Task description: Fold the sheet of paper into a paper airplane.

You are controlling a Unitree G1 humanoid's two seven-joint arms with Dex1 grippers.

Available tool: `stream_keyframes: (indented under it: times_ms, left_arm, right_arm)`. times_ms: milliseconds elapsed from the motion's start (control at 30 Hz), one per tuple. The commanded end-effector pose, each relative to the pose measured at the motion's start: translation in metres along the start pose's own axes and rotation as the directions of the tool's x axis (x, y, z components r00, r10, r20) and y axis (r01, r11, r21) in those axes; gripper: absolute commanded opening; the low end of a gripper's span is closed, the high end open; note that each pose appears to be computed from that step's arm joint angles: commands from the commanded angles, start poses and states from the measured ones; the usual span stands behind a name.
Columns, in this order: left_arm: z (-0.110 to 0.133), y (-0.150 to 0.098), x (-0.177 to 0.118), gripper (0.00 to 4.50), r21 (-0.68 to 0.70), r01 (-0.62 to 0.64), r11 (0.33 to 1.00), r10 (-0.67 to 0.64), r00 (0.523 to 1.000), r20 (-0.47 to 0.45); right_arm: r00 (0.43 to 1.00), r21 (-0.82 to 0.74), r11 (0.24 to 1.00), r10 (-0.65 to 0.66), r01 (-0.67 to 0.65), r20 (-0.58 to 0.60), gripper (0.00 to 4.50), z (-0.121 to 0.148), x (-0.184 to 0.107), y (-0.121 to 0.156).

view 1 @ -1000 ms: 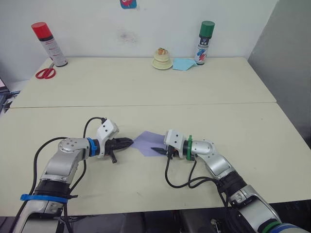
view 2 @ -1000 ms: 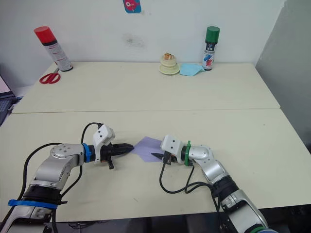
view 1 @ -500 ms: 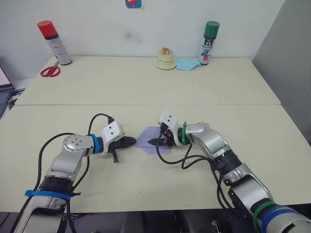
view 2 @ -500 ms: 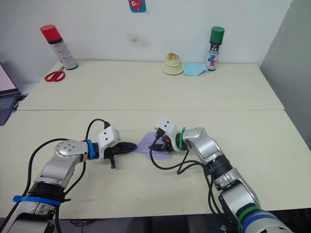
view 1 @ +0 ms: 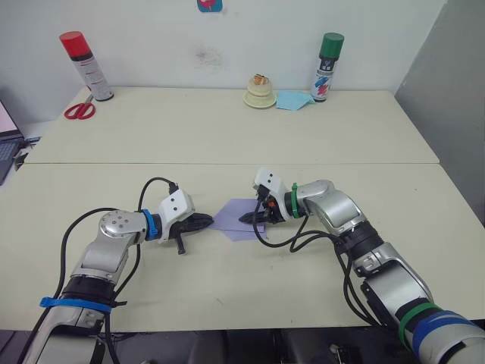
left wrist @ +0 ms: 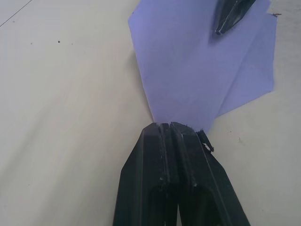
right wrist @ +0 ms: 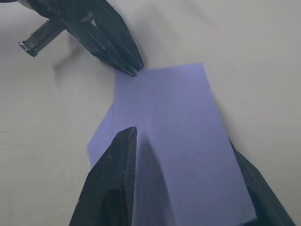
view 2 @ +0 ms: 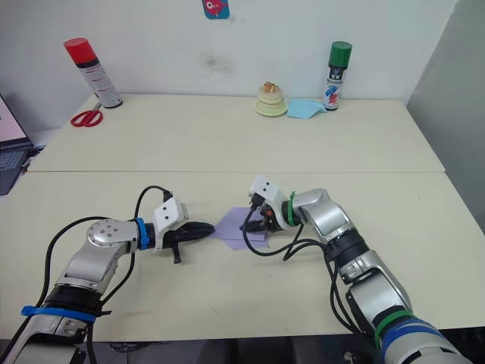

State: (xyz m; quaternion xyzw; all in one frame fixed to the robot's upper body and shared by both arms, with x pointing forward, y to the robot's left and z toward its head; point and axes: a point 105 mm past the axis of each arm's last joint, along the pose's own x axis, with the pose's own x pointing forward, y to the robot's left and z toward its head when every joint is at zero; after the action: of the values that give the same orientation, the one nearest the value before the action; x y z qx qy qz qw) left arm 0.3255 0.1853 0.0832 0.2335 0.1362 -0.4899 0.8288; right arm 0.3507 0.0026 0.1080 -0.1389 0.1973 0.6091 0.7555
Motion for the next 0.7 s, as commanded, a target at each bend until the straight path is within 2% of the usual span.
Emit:
stream_keyframes:
  times_ms: [33, 200, 467, 567, 700]
  left_arm:
    - [-0.017, -0.019, 0.009, 0.36, -0.023, 0.081, 0.996, -0.082, 0.995, -0.056]
    - [-0.014, -0.018, 0.010, 0.36, -0.010, 0.098, 0.995, -0.098, 0.994, -0.039]
    - [-0.014, -0.018, 0.010, 0.36, 0.012, 0.107, 0.994, -0.106, 0.993, -0.051]
    - [-0.016, -0.019, 0.009, 0.36, 0.009, 0.105, 0.994, -0.104, 0.993, -0.052]
    - [-0.016, -0.019, 0.008, 0.36, 0.006, 0.103, 0.995, -0.102, 0.993, -0.053]
  right_arm:
    - [0.995, -0.050, 0.998, 0.037, -0.032, 0.094, 1.94, 0.031, -0.001, 0.000]
    - [0.989, -0.033, 0.994, 0.104, -0.101, 0.106, 1.94, 0.036, 0.016, 0.004]
    - [0.992, -0.018, 0.995, 0.096, -0.095, 0.077, 1.94, 0.032, 0.028, -0.004]
    - [0.993, -0.027, 0.996, 0.091, -0.089, 0.080, 1.35, 0.031, 0.028, -0.006]
    - [0.992, -0.035, 0.996, 0.085, -0.082, 0.089, 0.02, 0.032, 0.027, -0.006]
